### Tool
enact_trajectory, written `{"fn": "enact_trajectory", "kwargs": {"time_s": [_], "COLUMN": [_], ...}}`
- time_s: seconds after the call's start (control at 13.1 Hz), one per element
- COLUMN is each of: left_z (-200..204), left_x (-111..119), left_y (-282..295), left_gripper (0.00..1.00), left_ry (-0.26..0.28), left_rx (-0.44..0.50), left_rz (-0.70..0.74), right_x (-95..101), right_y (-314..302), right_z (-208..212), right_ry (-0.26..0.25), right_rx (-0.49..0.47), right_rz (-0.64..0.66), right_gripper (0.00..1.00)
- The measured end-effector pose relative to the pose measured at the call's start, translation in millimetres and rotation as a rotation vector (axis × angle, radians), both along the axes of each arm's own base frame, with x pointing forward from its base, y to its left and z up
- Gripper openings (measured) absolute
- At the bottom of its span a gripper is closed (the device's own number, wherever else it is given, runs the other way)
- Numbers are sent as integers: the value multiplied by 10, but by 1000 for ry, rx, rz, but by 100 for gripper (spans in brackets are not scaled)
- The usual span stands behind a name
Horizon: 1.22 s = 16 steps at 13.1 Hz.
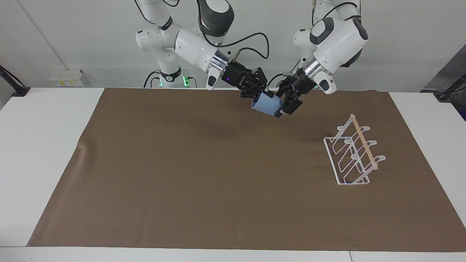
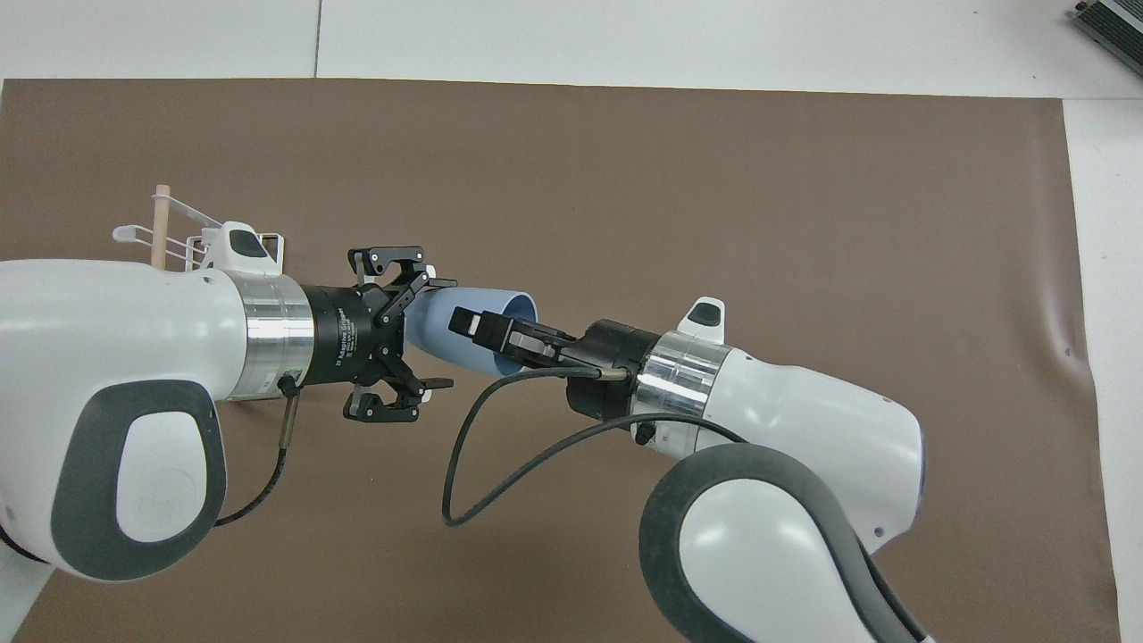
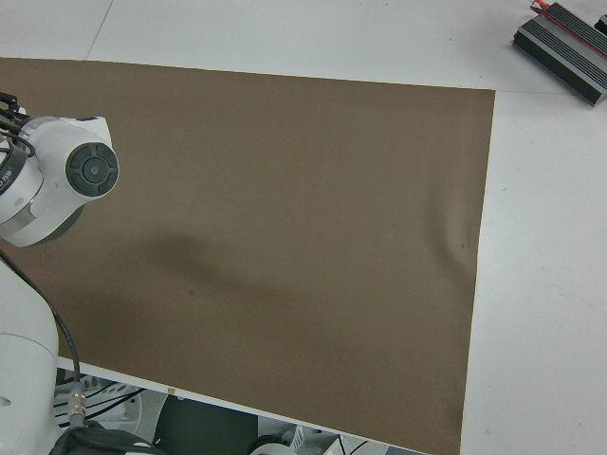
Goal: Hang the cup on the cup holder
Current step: 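Close the left gripper on the cup body beside the right gripper, then open the right gripper and withdraw it while the left gripper carries the cup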
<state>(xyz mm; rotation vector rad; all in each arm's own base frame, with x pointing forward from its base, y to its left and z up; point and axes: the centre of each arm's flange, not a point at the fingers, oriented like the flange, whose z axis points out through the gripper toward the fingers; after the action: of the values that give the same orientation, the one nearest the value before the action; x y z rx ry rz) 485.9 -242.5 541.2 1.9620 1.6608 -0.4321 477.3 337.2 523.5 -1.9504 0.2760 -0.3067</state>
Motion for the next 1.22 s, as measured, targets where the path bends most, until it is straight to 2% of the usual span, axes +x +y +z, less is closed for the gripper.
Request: {"fn": "enact_trajectory", "kwargs": {"time_s": [0.23, 0.31, 0.38, 0.84, 0.92, 1.07, 1.15, 1.22], "left_z": [0, 12, 22, 21, 11, -4, -9, -12], "left_x": [0, 13, 26, 24, 12, 0, -1, 1], "left_y": [0, 13, 33, 30, 22, 15, 16, 22], "left_gripper": [100, 90, 74, 72, 72, 72, 72, 72], "left_ry": [-3, -9, -17, -19, -11, -3, -1, 0], "left_rx": [1, 1, 4, 5, 6, 8, 9, 9], "left_rz": [-3, 2, 1, -4, -11, -17, -17, -16], "right_x": [1, -7, -21, -26, -11, 20, 29, 35], "right_y": [-1, 0, 2, -3, -25, -69, -87, -102], "right_z": [0, -16, -30, -31, -25, -6, 9, 24], "right_ry": [0, 3, 7, 8, 5, 1, -4, -9], "right_rx": [0, -1, -3, -4, -5, -4, -5, -7], "right_rz": [0, 1, 3, 2, -7, -20, -28, -38], "right_gripper": [6, 6, 6, 6, 13, 37, 53, 63]}}
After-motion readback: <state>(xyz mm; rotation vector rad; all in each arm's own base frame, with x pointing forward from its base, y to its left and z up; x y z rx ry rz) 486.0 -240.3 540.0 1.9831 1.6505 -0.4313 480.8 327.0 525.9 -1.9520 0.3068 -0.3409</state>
